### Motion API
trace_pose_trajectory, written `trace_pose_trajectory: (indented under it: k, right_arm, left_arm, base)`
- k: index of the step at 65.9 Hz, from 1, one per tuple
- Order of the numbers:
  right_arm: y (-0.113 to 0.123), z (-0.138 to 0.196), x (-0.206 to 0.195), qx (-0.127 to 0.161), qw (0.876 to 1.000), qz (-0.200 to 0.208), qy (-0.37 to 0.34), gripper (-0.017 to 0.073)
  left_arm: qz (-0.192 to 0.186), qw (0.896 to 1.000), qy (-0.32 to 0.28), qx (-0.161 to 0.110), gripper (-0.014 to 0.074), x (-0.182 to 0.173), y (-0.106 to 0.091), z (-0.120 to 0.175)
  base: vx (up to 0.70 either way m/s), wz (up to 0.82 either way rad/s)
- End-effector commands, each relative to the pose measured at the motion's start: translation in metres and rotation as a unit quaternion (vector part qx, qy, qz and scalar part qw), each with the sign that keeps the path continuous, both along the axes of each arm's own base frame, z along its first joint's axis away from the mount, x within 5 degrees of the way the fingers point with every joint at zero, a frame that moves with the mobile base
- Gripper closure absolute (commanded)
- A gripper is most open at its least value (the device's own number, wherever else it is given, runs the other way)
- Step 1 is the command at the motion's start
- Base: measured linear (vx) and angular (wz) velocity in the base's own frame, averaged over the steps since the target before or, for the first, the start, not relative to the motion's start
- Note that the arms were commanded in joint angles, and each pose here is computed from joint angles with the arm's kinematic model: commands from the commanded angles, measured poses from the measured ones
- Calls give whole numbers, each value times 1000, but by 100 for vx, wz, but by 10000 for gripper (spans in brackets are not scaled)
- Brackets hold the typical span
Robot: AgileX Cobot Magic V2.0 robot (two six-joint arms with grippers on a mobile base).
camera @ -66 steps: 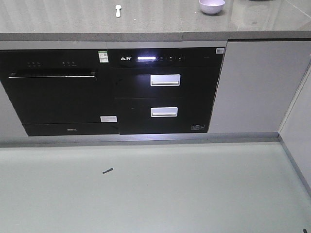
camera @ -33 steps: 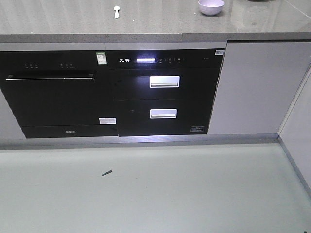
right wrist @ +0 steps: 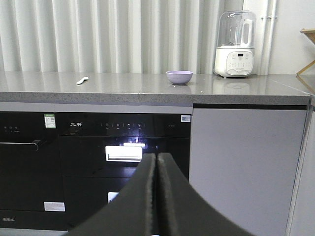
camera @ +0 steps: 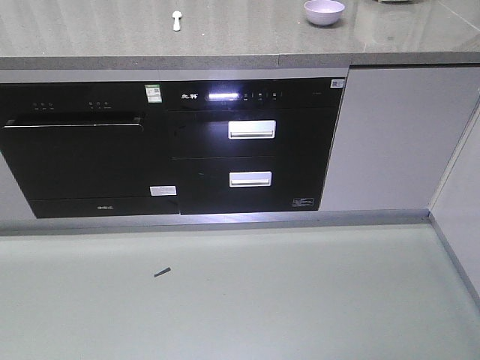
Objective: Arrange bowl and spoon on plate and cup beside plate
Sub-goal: 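Continue driving closer to the counter holding the spoon and bowl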
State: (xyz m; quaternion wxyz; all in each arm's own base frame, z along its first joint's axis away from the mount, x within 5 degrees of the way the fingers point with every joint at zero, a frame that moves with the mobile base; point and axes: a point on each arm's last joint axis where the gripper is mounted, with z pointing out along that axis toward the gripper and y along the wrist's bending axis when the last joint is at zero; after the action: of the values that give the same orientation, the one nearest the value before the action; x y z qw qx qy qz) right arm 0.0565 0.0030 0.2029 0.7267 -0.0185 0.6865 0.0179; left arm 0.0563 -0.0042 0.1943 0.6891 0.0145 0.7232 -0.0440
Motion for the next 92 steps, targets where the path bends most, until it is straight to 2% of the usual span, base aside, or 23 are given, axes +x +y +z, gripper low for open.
trace_pose_trajectory:
  k: [1, 92]
  right_arm:
    - [-1, 7, -1, -4, 999, -8, -41, 561]
    - [-1, 7, -1, -4, 999, -8, -41, 561]
  left_arm:
    - [-4, 999, -31, -8, 600, 0, -1, -2]
    - [-4, 999, -31, -8, 600, 0, -1, -2]
  base:
    - [5, -1]
    - [7, -1]
